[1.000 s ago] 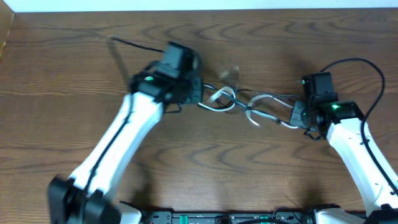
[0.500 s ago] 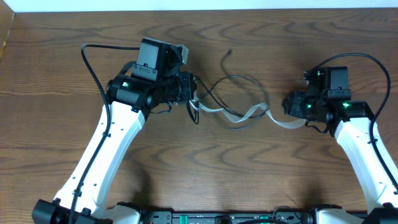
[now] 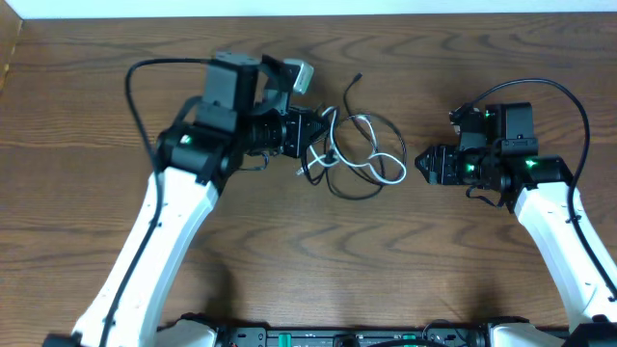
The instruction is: Untangle cables
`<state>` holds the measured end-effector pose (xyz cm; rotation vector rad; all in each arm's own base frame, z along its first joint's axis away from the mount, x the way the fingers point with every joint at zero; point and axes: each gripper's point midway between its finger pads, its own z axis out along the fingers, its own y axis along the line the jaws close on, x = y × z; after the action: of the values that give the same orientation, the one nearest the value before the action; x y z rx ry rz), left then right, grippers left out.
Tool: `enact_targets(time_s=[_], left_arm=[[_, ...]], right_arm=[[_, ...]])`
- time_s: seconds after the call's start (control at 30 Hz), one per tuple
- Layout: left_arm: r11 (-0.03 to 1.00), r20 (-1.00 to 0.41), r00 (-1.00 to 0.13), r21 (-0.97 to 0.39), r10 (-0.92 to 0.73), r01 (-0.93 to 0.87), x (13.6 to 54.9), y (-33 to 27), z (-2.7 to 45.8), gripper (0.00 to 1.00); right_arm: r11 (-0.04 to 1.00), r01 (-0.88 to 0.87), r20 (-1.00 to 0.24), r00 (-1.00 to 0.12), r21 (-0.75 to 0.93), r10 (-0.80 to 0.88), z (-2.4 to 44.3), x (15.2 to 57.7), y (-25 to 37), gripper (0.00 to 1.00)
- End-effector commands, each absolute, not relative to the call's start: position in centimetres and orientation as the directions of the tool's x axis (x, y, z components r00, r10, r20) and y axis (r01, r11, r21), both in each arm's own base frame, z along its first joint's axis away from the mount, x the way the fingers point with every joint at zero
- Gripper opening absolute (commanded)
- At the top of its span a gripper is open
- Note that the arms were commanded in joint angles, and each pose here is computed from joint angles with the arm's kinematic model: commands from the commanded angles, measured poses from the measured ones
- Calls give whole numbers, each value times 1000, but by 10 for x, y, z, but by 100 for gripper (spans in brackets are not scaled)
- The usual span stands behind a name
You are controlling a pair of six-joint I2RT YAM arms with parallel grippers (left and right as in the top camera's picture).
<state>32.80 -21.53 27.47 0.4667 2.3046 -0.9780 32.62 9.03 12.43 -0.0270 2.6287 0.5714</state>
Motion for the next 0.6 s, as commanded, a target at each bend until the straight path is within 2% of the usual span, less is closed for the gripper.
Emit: enact_targets(time_s=[0.0, 0.13, 0.23, 0.27, 0.43, 0.57], left_arm=[[570, -789, -608, -463, 83, 678, 305, -220, 342, 12], [584, -847, -529, -404, 52, 704, 295, -212, 369, 17], [642, -836, -546, -391, 51, 659, 296, -202, 363, 54], [671, -825, -563, -387, 54, 632, 298, -197, 356, 59], [839, -713, -696, -327, 83, 435, 313, -165, 300, 63], [888, -607, -787, -295, 111, 352, 317, -154, 260, 63]], right_arm=[[917, -134, -442, -896, 377, 50, 125, 326, 91, 64], [917, -134, -442, -896, 376, 50, 125, 326, 91, 64], [916, -134, -442, -896, 377, 51, 125, 326, 91, 65], [916, -134, -441, -896, 377, 51, 125, 326, 91, 65], [916, -135, -441, -896, 377, 50, 125, 326, 91, 66], [916, -135, -440, -896, 377, 49, 125, 326, 92, 66]])
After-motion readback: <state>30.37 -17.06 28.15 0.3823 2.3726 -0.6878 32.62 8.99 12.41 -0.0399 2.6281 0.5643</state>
